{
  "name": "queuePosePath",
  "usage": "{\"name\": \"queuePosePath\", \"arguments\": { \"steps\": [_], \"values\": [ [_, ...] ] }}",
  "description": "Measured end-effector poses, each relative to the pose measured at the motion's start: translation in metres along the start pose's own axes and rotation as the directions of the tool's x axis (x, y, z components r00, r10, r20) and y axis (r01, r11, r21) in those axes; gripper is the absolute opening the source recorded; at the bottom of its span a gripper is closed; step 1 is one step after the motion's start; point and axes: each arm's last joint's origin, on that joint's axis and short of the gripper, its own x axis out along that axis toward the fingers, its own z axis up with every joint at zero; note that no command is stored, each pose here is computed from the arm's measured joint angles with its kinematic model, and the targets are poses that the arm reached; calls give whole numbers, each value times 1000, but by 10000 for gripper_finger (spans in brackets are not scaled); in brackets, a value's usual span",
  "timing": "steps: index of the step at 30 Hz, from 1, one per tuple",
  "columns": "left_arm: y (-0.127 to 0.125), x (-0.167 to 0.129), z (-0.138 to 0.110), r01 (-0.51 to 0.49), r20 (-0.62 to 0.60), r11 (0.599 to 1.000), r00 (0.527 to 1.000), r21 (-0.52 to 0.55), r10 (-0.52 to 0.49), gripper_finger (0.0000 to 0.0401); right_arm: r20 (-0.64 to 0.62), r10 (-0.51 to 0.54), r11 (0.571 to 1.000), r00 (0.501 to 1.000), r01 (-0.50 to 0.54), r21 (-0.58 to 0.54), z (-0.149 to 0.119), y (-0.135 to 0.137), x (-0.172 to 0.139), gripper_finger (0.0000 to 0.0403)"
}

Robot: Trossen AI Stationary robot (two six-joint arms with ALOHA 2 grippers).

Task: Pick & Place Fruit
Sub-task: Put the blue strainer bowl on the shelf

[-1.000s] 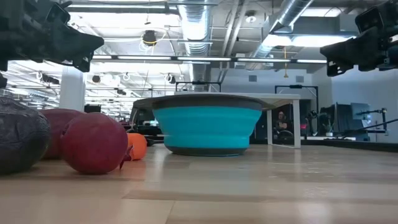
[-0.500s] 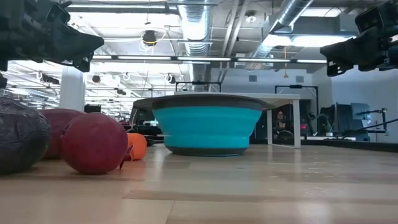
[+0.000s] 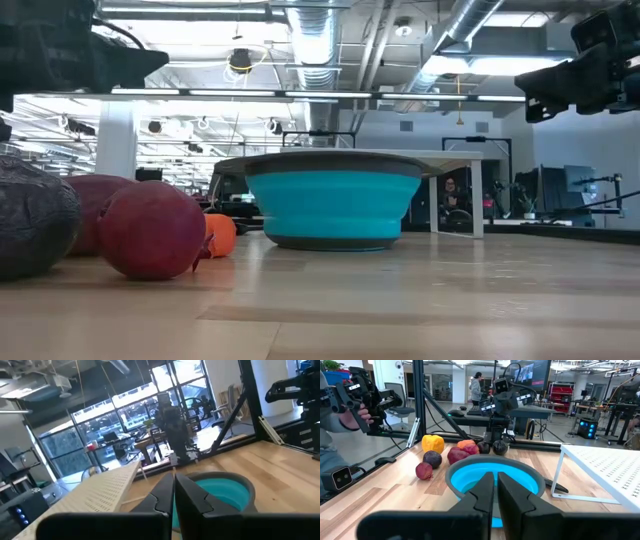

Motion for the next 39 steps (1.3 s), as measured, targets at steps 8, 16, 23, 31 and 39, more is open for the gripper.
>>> {"name": "queuePosePath", "arguments": {
  "steps": [8, 16, 23, 31, 39],
  "values": [
    [-2, 0, 3, 84, 50, 946, 996, -313, -72, 8, 0, 0, 1000, 1000, 0, 0, 0, 0, 0, 17],
    [4, 0, 18, 108, 198, 894, 980, -435, -22, 8, 0, 0, 1000, 1000, 0, 0, 0, 0, 0, 17],
    [2, 23, 2, 4, 38, 880, 999, -475, 16, 8, -1, 0, 1000, 1000, 0, 0, 0, 0, 0, 17],
    [-13, 86, -8, -86, -292, 921, 956, -380, -32, 20, 0, 0, 1000, 1000, 0, 0, 0, 0, 0, 17],
    [-27, 136, -18, -70, -411, 929, 907, -363, -92, 125, 0, 0, 1000, 1000, 0, 0, 0, 0, 0, 17]
  ]
}}
